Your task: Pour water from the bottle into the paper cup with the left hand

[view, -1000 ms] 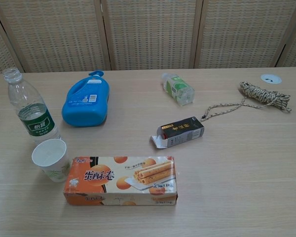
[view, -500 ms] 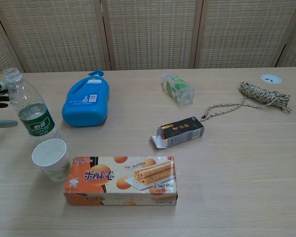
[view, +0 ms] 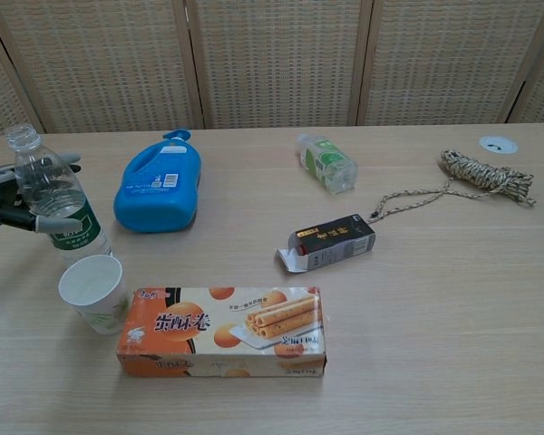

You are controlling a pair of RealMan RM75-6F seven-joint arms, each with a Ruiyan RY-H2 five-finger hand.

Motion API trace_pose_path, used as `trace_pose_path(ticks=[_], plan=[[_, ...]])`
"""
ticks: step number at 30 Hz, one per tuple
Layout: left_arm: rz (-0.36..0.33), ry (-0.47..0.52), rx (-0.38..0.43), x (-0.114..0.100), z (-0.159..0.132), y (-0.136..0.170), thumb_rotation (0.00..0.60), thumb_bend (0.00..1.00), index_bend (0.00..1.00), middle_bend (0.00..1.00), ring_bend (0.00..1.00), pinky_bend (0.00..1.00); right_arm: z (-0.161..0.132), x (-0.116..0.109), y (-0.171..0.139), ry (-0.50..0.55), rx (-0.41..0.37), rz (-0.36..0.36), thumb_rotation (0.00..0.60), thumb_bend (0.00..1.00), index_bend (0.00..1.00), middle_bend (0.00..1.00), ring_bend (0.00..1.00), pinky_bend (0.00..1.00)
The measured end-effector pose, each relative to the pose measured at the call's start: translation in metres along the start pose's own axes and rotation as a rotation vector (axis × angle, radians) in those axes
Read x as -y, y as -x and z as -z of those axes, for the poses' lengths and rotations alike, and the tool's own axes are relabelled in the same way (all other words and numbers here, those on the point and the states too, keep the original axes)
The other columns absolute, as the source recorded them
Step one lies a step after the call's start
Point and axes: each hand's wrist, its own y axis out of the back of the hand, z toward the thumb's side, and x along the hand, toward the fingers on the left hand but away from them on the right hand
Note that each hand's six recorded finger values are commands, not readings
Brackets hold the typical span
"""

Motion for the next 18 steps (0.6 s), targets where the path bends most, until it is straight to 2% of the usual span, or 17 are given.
trace_pose_path(ticks=[2, 4, 5, 7, 12, 15, 18], plan=[[0.001, 0.009, 0.003, 0.003, 0.000, -0.002, 0.600, 0.12, 0.00, 0.00, 0.00, 0.05, 0.001, 0.000, 0.001, 0.003, 0.003, -0.003, 0.600, 0.00, 0.03, 0.00, 0.00, 0.00], [0.000, 0.017, 0.009, 0.004, 0.000, -0.004, 0.600, 0.16, 0.00, 0.03, 0.01, 0.14, 0.002, 0.001, 0.002, 0.006, 0.007, -0.005, 0.600, 0.00, 0.03, 0.00, 0.00, 0.00], [0.001, 0.024, 0.012, 0.006, 0.000, -0.005, 0.600, 0.18, 0.03, 0.07, 0.04, 0.20, 0.002, 0.001, 0.002, 0.007, 0.008, -0.006, 0.600, 0.00, 0.03, 0.00, 0.00, 0.00], [0.000, 0.030, 0.018, 0.008, 0.000, -0.007, 0.600, 0.22, 0.12, 0.17, 0.12, 0.27, 0.003, 0.001, 0.003, 0.008, 0.009, -0.008, 0.600, 0.00, 0.03, 0.00, 0.00, 0.00], [-0.009, 0.053, 0.024, 0.012, 0.001, -0.011, 0.600, 0.37, 0.45, 0.42, 0.32, 0.41, 0.004, 0.001, 0.003, 0.010, 0.010, -0.009, 0.600, 0.00, 0.03, 0.00, 0.00, 0.00], [-0.027, 0.080, 0.028, 0.011, 0.000, -0.012, 0.600, 0.43, 0.58, 0.48, 0.38, 0.47, 0.004, 0.001, 0.003, 0.012, 0.010, -0.009, 0.600, 0.00, 0.03, 0.00, 0.00, 0.00], [-0.038, 0.097, 0.041, 0.010, -0.003, -0.013, 0.600, 0.44, 0.63, 0.50, 0.39, 0.49, 0.003, 0.001, 0.003, 0.012, 0.008, -0.010, 0.600, 0.00, 0.03, 0.00, 0.00, 0.00]])
